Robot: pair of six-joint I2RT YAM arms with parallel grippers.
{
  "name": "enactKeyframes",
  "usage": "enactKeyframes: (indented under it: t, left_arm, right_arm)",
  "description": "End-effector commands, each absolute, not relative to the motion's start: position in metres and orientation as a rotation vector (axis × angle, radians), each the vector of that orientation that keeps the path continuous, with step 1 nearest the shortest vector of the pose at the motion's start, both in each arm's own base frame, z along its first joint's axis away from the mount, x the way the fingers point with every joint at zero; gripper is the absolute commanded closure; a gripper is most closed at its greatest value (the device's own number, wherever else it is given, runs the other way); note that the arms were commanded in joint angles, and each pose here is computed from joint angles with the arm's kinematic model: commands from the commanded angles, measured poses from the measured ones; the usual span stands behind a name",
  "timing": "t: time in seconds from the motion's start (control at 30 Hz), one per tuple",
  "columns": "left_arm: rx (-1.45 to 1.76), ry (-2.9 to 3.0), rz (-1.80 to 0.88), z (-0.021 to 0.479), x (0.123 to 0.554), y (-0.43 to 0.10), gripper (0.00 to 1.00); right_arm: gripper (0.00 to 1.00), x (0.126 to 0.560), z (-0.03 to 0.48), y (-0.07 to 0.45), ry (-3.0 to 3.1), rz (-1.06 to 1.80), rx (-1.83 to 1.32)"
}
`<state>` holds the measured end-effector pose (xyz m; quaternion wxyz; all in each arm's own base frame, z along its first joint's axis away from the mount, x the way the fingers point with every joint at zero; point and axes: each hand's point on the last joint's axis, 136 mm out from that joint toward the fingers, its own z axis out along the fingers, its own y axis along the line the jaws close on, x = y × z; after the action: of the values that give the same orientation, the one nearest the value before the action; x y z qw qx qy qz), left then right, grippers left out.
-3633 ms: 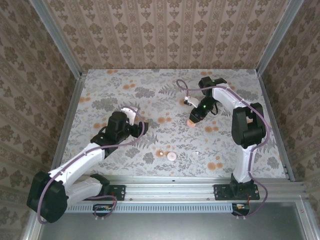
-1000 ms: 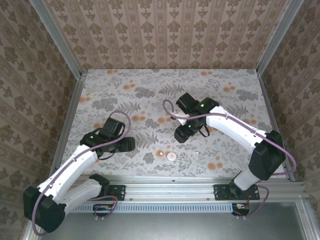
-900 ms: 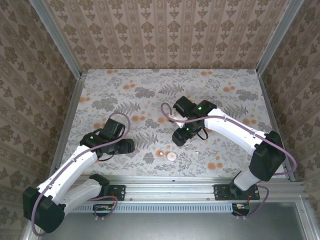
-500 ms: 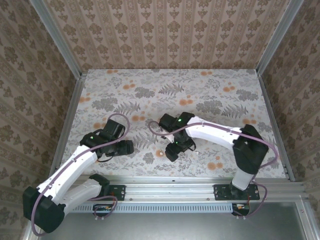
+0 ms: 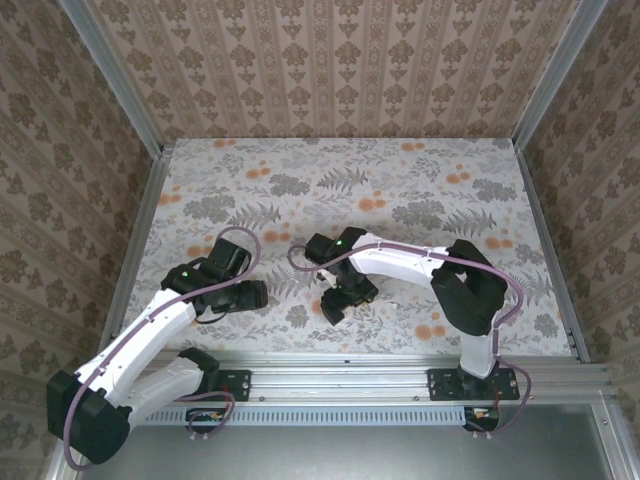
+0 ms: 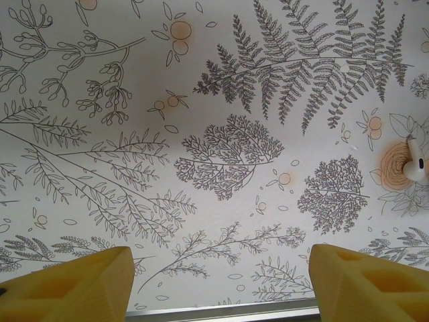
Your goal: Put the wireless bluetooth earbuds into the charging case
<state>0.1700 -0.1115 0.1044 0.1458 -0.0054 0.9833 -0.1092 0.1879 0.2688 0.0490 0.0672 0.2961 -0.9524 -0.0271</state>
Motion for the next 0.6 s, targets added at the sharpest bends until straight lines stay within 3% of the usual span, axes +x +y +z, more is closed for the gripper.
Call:
enactKeyframes:
  t: [0.0, 0.23, 0.57]
  left_arm:
    - [-0.032, 2.822, -0.314, 0.106, 0.168, -0.110, 0.30]
    - [-0.030, 2.823, -0.317, 0.106, 0.168, -0.111, 0.30]
    - [-0.024, 2.818, -0.318, 0.106, 0.169, -0.111, 0.30]
  right_arm:
    - [0.22, 0.191, 0.047, 0.280, -2.878, -0.099, 0.845]
    - [0.22, 0.195, 0.032, 0.284, -2.869, -0.060, 0.825]
    - [0.30, 0.195, 0.013, 0.287, -2.847, -0.055, 0.802]
